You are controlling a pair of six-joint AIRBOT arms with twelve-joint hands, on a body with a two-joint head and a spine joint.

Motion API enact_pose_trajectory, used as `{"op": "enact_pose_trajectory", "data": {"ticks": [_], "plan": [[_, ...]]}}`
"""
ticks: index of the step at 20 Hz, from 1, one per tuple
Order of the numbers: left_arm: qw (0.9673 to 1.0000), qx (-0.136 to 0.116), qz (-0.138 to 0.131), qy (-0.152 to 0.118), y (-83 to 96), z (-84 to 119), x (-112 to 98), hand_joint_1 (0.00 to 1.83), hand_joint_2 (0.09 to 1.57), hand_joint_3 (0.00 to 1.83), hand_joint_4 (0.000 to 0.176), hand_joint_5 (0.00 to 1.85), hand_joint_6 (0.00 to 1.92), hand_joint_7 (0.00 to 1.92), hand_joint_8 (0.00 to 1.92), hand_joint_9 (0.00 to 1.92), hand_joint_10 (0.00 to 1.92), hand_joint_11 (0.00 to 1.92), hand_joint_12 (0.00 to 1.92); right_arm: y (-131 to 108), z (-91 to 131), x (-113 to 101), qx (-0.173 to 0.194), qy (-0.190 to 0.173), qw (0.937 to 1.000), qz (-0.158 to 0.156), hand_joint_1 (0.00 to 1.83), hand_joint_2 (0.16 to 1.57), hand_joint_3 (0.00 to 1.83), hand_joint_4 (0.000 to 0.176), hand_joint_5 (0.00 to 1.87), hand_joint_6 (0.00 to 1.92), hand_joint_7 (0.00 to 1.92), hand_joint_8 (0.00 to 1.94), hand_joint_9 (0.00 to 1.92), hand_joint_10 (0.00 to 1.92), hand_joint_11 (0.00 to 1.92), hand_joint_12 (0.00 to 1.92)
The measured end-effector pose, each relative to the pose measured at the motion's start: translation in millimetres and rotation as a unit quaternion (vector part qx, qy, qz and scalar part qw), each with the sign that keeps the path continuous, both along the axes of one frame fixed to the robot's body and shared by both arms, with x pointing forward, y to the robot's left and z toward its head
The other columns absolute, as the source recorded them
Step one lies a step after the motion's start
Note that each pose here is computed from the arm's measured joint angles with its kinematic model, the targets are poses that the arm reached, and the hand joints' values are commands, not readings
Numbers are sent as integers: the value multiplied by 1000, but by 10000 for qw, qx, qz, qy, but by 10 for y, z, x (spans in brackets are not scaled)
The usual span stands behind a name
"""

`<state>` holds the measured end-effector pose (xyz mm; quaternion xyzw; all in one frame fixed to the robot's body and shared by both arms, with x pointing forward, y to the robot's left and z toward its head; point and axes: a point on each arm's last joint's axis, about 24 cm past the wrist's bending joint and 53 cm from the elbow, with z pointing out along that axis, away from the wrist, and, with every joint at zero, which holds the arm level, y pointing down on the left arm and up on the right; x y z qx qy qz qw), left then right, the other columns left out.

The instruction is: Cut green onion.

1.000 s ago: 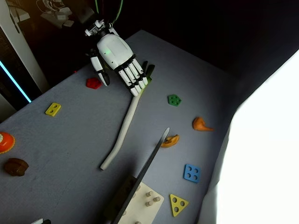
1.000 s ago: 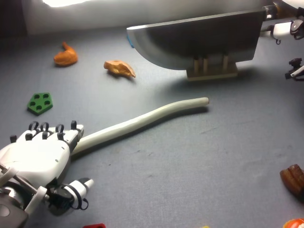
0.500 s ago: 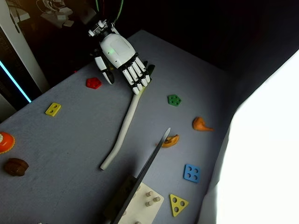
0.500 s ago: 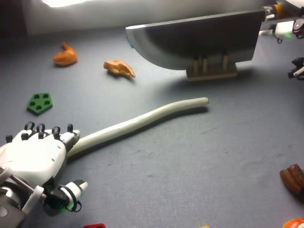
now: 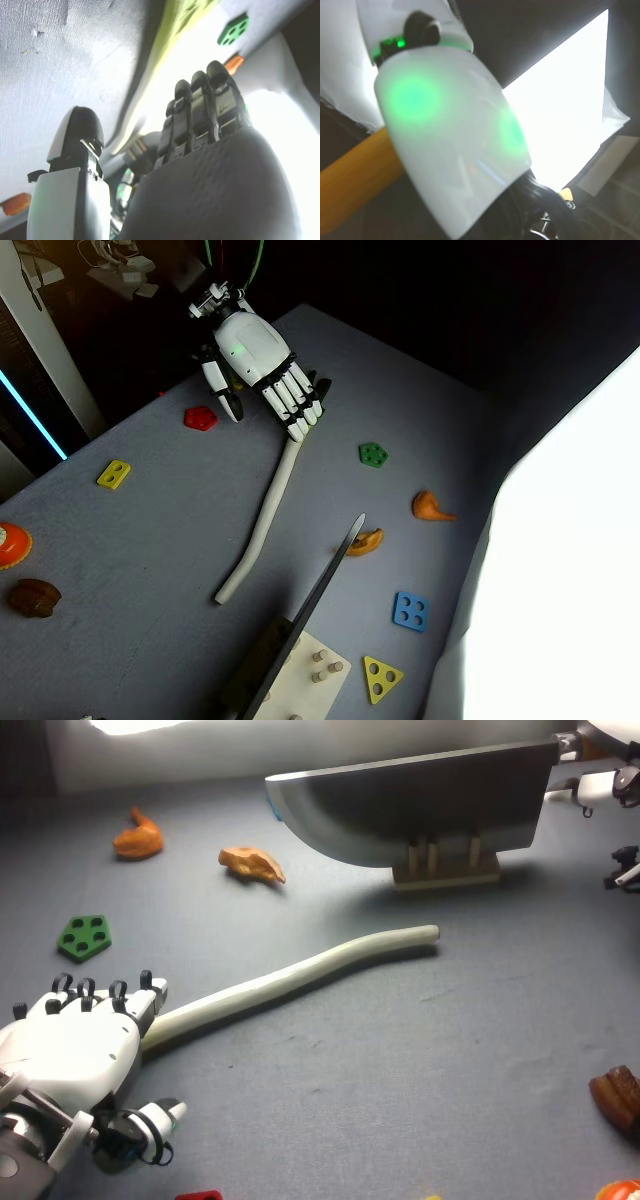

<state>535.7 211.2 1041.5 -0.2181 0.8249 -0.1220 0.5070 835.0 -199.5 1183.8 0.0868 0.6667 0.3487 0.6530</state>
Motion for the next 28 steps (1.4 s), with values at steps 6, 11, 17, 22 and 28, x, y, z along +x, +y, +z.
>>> {"op": "enact_pose_trajectory", "data": {"ticks": [6,11,17,22,28], "plan": [[10000,-46,14,-18,-17,17,14,652,1297,9,47,30,5,97,13,47,12,0,107,-2,5,3,5,-12,10000,-4,1045,1045,0,0,196,79,310,9,192,75,0,425],[10000,-64,-19,-51,-48,23,26,663,1285,1,48,51,7,121,7,76,15,0,167,1,20,2,8,-46,10000,3,1029,1048,0,0,331,301,529,55,352,252,0,1006],[10000,-81,-41,-28,-71,7,17,637,1283,0,53,34,0,84,0,77,3,0,322,7,48,-3,28,-104,9999,19,992,1210,28,14,760,1362,562,1550,379,1681,98,1921],[10000,-51,-28,-7,-50,-10,4,708,1236,0,45,104,2,204,0,195,18,0,612,6,47,-3,36,-97,9999,18,1187,1025,0,0,592,1876,666,1941,689,1921,579,1921],[10000,-37,35,67,-15,-49,-20,725,1233,0,41,83,2,270,8,207,11,0,542,0,13,-3,21,-51,10000,11,1189,1025,111,0,932,1230,1203,1941,1324,1921,1340,1921]]}}
